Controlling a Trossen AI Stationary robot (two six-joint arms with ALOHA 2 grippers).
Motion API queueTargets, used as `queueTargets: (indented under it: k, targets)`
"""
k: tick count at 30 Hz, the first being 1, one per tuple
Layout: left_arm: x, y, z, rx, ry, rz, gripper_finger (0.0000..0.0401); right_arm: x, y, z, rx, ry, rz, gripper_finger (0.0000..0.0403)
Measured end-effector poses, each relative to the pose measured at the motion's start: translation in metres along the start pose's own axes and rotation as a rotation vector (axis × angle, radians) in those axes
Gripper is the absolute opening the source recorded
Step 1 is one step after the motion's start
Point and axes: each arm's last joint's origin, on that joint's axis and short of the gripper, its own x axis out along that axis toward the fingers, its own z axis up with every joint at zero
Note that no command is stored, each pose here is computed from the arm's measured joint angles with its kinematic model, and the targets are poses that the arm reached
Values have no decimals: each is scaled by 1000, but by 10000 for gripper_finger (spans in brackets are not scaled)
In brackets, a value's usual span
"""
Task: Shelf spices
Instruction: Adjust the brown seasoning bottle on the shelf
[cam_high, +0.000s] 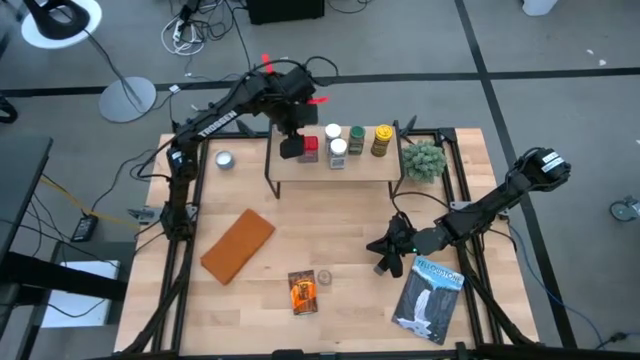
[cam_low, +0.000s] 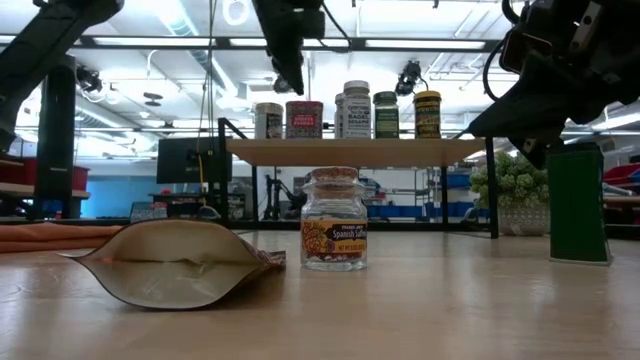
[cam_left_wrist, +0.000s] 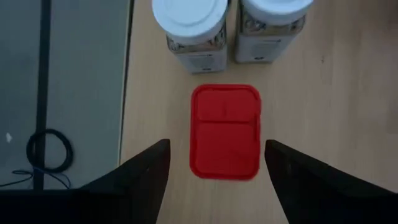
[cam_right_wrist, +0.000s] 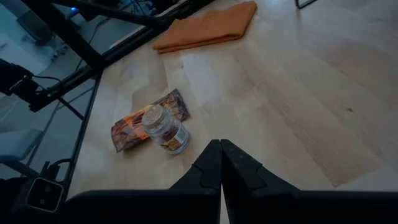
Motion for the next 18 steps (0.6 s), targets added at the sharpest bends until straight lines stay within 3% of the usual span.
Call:
queueTargets:
  k: [8, 18]
  targets:
    - [-39, 6, -12, -9, -65, 123, 266, 0, 1, 0, 5, 0, 12, 3]
    - [-46, 74, -42, -142, -107, 264, 266, 0, 1, 1, 5, -3, 13, 3]
